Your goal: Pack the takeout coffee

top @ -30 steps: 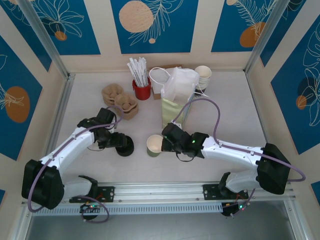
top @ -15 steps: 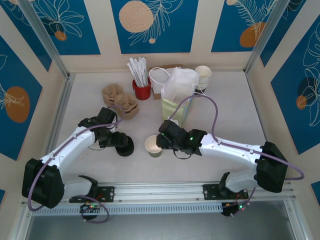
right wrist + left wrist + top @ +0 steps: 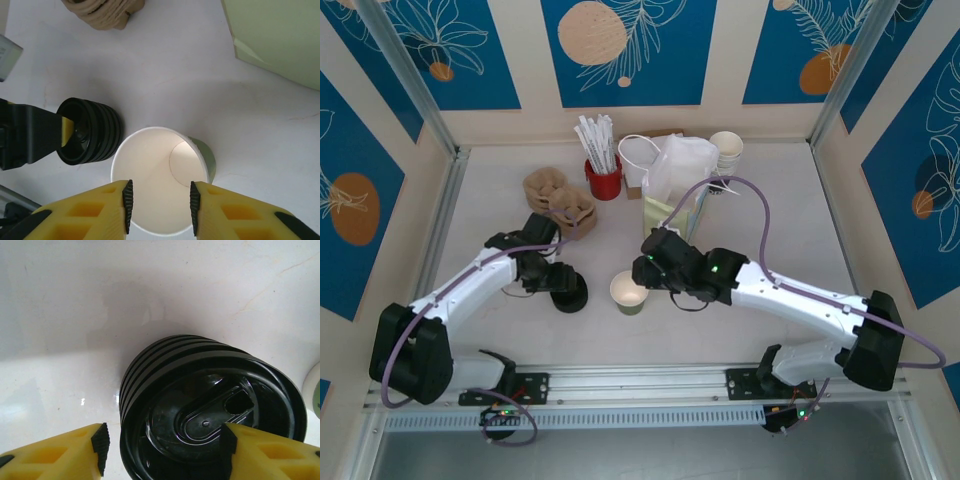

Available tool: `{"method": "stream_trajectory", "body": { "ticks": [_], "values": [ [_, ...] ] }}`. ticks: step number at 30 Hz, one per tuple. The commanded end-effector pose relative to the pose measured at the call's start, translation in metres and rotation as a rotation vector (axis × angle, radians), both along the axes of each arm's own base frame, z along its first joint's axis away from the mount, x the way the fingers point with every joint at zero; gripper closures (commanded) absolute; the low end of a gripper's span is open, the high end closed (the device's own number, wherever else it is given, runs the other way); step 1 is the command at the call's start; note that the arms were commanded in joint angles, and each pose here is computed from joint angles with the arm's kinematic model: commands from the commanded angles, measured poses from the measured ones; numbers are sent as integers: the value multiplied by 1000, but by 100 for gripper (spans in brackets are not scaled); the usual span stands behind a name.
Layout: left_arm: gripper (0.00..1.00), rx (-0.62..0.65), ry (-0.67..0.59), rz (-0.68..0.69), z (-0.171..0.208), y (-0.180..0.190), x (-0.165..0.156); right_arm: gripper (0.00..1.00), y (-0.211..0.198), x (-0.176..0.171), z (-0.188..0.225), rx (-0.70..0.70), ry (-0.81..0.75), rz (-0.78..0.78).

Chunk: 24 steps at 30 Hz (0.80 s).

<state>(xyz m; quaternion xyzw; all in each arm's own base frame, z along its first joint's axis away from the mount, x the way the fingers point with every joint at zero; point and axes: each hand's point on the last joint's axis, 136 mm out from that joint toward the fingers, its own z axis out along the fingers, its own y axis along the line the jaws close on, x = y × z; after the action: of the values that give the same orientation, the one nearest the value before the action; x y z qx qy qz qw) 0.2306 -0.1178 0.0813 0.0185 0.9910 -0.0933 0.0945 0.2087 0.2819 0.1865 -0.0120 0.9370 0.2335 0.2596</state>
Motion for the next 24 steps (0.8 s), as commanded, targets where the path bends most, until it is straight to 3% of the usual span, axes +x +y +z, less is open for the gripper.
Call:
{"method": "stream_trajectory", "body": {
  "ticks": [1, 13, 24],
  "values": [
    [44, 31, -42, -35, 9, -3, 9, 63, -6, -4, 21, 17, -30, 5],
    [50, 69, -23, -52, 1, -10, 10, 63, -25, -5, 36, 37, -67, -28],
    [69, 92, -29, -66, 0, -10, 7, 63, -31, -4, 37, 58, -60, -46]
  ]
}}
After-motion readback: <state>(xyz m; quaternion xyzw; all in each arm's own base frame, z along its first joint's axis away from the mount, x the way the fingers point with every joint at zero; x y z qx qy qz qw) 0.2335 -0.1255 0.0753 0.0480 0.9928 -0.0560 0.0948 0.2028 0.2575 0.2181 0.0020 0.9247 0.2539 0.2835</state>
